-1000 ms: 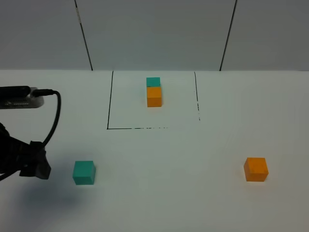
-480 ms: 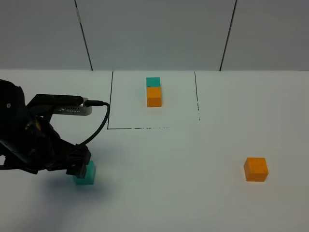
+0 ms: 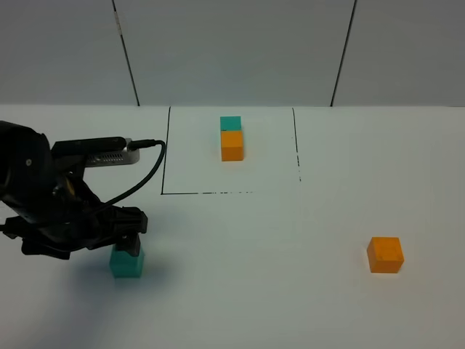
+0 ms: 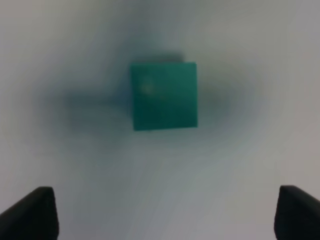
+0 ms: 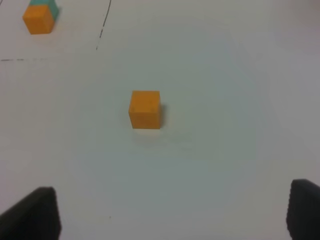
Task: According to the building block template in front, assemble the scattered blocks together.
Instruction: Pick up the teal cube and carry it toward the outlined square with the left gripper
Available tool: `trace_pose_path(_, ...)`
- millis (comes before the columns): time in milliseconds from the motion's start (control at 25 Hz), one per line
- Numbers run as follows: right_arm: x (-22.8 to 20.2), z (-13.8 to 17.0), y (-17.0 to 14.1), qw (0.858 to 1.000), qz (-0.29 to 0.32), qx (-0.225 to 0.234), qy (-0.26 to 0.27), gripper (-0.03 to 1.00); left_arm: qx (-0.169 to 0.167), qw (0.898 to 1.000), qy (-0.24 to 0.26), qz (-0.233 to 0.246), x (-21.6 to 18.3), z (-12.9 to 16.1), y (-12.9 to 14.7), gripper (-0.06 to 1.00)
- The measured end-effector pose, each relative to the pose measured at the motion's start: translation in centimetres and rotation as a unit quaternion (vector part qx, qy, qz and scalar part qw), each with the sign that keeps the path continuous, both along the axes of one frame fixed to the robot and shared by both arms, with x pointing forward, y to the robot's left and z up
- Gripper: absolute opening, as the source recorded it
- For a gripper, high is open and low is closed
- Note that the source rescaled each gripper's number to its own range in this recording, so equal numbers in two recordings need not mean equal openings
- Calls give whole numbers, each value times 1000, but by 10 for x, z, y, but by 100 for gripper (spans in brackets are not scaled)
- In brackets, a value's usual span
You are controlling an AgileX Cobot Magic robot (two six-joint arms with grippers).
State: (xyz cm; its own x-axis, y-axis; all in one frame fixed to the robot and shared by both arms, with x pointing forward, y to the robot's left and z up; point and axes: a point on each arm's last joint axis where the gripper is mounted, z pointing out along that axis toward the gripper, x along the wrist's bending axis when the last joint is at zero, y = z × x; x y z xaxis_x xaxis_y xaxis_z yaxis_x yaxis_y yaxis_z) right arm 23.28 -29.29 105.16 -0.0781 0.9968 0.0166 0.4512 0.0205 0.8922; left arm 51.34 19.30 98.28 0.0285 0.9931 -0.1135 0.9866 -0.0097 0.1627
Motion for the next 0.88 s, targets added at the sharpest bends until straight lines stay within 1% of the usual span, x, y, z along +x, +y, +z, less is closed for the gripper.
trace_pose_path(280, 0, 0, 0, 1000, 0, 0, 0, 80, 24, 998, 45, -38, 11, -42, -4, 94)
trace_pose_path(520, 0, 0, 0, 1000, 0, 0, 0, 80, 22, 998, 32, -40, 22, -64, -8, 94)
trace_pose_path(680, 0, 0, 0, 1000, 0, 0, 0, 80, 27, 997, 38, -55, 26, -79, -9, 94)
trace_pose_path(880, 0, 0, 0, 1000, 0, 0, 0, 80, 29, 997, 44, -60, 33, -87, -12, 94)
